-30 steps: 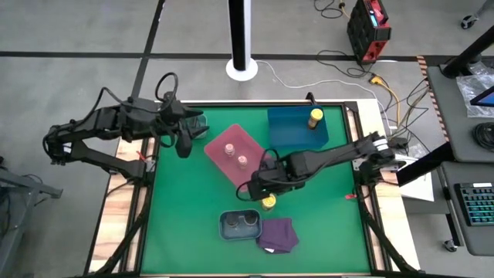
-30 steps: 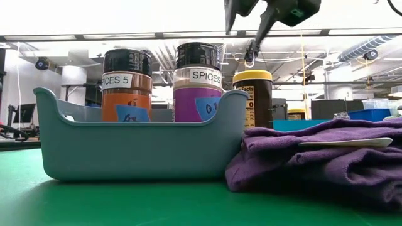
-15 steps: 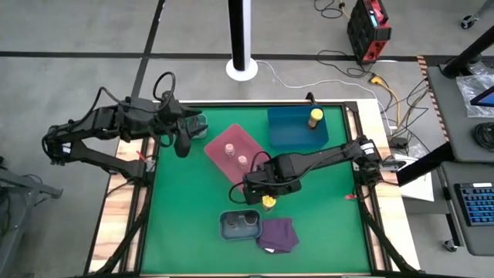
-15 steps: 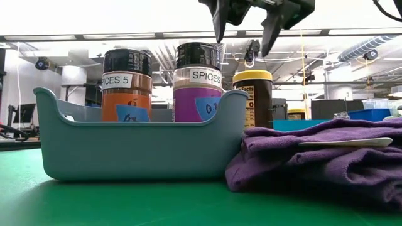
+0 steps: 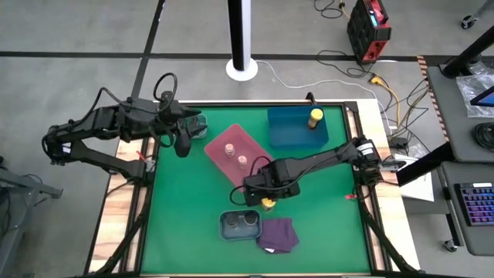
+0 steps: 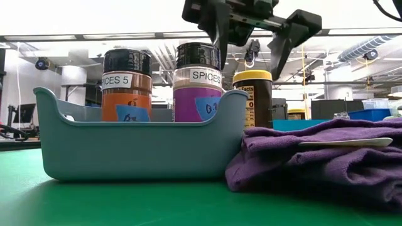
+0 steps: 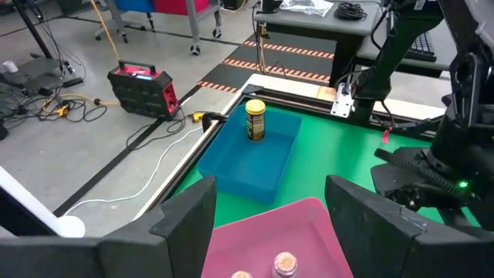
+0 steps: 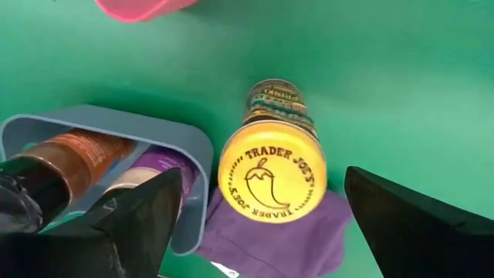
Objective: Sort spices by type
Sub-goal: Put the yellow seasoning can into the blue bin
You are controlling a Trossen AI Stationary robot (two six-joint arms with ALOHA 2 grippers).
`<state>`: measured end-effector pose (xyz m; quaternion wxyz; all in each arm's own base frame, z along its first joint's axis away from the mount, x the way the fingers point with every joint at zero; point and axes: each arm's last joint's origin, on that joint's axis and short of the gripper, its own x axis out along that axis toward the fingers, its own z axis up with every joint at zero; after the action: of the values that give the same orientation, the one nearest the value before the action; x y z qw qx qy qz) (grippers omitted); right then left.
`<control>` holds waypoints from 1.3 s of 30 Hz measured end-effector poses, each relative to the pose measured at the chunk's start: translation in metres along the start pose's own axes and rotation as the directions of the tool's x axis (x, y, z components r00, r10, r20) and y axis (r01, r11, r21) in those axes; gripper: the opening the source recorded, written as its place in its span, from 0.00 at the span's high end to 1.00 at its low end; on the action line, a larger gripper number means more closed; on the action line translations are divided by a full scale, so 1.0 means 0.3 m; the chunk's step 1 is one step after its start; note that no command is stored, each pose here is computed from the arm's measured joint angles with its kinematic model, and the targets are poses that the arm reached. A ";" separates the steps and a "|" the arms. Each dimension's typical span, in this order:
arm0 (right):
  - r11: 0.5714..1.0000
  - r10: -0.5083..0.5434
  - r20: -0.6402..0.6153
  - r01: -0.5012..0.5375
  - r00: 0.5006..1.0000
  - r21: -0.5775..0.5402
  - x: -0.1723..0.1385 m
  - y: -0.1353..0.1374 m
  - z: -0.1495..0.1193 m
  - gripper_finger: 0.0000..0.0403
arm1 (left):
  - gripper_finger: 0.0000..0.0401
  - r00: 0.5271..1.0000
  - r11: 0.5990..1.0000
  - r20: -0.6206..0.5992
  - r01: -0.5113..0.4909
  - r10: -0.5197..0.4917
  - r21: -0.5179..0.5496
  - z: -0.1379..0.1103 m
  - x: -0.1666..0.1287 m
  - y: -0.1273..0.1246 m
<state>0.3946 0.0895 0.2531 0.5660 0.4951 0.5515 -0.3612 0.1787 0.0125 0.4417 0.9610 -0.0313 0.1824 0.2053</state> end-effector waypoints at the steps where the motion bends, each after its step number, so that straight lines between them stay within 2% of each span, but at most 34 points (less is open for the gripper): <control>1: 1.000 0.001 -0.001 -0.001 1.000 0.001 0.009 -0.001 0.001 0.12 | 0.44 1.000 1.000 0.000 0.000 0.000 0.000 0.000 0.000 0.000; 7: 0.999 -0.037 -0.008 0.037 0.999 0.018 0.065 -0.022 0.005 0.13 | 0.44 1.000 1.000 -0.003 -0.002 0.002 0.001 -0.002 0.002 0.000; 12: 1.000 -0.020 -0.003 0.020 1.000 0.018 0.088 -0.021 0.008 0.17 | 0.44 0.999 0.999 -0.001 -0.032 0.032 0.006 -0.002 0.005 0.001; 17: 1.000 0.000 -0.002 0.000 1.000 0.015 0.108 -0.020 0.011 0.27 | 0.44 0.999 0.999 0.002 -0.049 0.049 0.006 -0.002 0.005 0.003; 23: 1.000 0.009 -0.005 -0.009 1.000 0.020 0.114 -0.019 0.011 0.45 | 0.44 0.999 0.999 0.002 -0.052 0.052 0.006 -0.002 0.005 0.003; 35: 1.000 -0.003 -0.030 0.004 1.000 0.027 0.096 -0.030 0.015 0.44 | 0.44 0.999 0.999 0.002 -0.053 0.053 0.006 -0.002 0.005 0.003; 39: 1.000 -0.018 -0.031 0.018 0.999 0.015 0.005 -0.056 0.020 0.45 | 0.44 0.999 0.999 0.003 -0.053 0.053 0.005 -0.002 0.005 0.003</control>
<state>0.3804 0.0797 0.2482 0.5504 0.4997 0.5619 -0.3628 0.1794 0.0139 0.4408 0.9556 -0.0236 0.1824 0.2302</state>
